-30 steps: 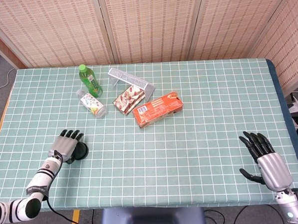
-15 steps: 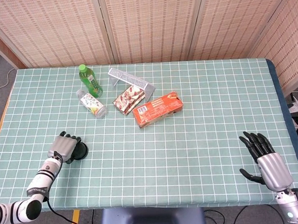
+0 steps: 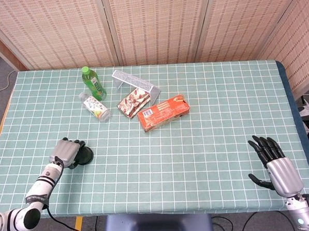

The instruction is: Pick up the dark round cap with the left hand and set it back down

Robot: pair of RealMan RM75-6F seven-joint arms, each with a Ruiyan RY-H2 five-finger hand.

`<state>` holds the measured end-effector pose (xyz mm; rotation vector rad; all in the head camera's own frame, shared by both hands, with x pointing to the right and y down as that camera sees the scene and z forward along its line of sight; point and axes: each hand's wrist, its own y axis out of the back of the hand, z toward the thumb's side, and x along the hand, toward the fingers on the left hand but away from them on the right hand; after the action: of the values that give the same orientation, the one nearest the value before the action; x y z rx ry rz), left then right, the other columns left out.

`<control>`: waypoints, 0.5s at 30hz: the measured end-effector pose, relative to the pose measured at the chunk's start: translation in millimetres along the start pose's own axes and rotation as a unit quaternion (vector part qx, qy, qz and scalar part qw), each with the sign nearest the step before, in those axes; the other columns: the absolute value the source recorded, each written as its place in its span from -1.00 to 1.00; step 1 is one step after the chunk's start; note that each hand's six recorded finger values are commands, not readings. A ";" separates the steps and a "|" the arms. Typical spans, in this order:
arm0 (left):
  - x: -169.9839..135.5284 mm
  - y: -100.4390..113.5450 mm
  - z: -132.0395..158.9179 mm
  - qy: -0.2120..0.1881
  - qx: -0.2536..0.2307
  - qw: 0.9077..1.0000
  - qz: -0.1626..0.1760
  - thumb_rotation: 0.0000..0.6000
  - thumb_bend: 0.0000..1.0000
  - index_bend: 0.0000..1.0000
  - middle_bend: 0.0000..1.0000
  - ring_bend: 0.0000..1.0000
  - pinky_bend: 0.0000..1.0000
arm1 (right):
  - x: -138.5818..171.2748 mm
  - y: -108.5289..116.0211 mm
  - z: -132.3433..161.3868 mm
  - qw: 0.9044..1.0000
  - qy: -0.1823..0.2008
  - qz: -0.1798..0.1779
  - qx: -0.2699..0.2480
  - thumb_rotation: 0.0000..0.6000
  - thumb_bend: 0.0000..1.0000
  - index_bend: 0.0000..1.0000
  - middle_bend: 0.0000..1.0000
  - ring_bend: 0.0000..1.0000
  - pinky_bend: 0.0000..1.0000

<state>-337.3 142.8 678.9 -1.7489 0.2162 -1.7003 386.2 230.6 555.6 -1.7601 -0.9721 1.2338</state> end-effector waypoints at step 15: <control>-0.3 17.0 -38.9 0.049 -0.022 0.998 0.040 1.00 -0.24 0.02 -0.01 -0.24 -0.50 | 1.1 2.2 -0.5 1.000 0.000 -0.001 0.008 1.00 -0.75 -1.00 -1.00 -1.00 -1.00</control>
<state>-368.0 116.6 665.8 -1.6675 0.3652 -1.7364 387.3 230.7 553.4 -1.7474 -0.9613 1.2365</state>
